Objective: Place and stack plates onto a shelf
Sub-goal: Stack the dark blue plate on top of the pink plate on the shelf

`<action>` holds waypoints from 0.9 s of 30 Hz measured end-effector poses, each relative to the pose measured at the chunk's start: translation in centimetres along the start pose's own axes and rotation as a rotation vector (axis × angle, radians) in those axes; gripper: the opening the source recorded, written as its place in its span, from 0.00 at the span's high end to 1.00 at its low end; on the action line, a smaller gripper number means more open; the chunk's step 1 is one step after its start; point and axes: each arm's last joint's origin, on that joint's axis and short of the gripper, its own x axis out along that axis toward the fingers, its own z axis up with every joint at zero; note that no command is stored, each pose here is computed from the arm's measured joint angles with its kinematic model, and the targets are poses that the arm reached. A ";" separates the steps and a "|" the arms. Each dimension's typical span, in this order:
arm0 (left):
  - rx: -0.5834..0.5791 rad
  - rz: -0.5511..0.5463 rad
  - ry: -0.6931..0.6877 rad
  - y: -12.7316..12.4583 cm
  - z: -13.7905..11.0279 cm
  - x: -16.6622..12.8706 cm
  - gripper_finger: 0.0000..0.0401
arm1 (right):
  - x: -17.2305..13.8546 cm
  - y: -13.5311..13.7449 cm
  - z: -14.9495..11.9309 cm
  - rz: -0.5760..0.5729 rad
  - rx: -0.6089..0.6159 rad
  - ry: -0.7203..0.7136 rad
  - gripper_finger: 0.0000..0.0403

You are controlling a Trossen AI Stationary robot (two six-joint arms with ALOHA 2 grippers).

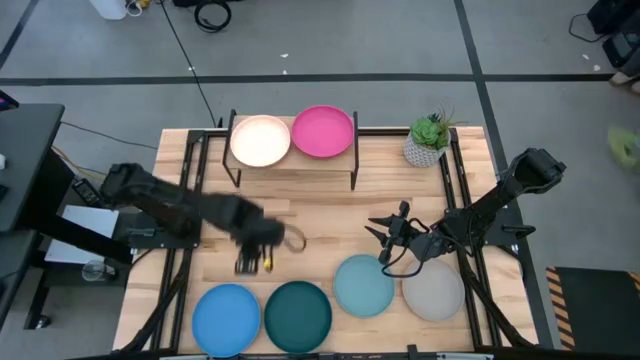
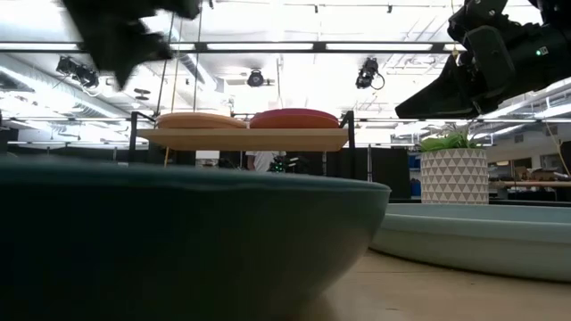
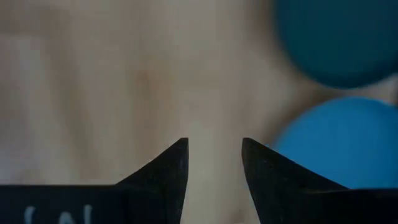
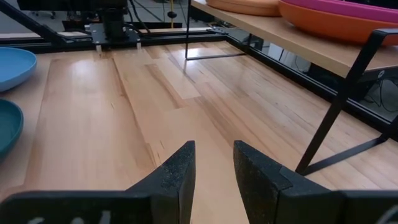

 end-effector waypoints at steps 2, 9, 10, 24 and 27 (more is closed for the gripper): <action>-0.008 -0.088 -0.007 -1.9 -0.6 2.0 0.61 | 0.0 0.0 0.0 0.000 0.007 0.000 0.71; -0.018 -0.178 0.014 -5.5 -3.2 6.9 0.61 | 0.0 0.0 0.0 -0.004 0.017 -0.002 0.71; -0.013 -0.180 0.017 -5.7 -3.4 7.5 0.61 | 0.0 0.0 0.0 -0.004 0.017 -0.003 0.71; 0.185 -0.145 0.145 -6.1 -4.0 12.3 0.62 | 0.0 0.0 0.1 -0.005 0.006 -0.005 0.71; 0.217 -0.158 0.184 -6.1 -4.1 13.2 0.67 | 0.0 0.0 0.1 -0.005 0.006 -0.006 0.71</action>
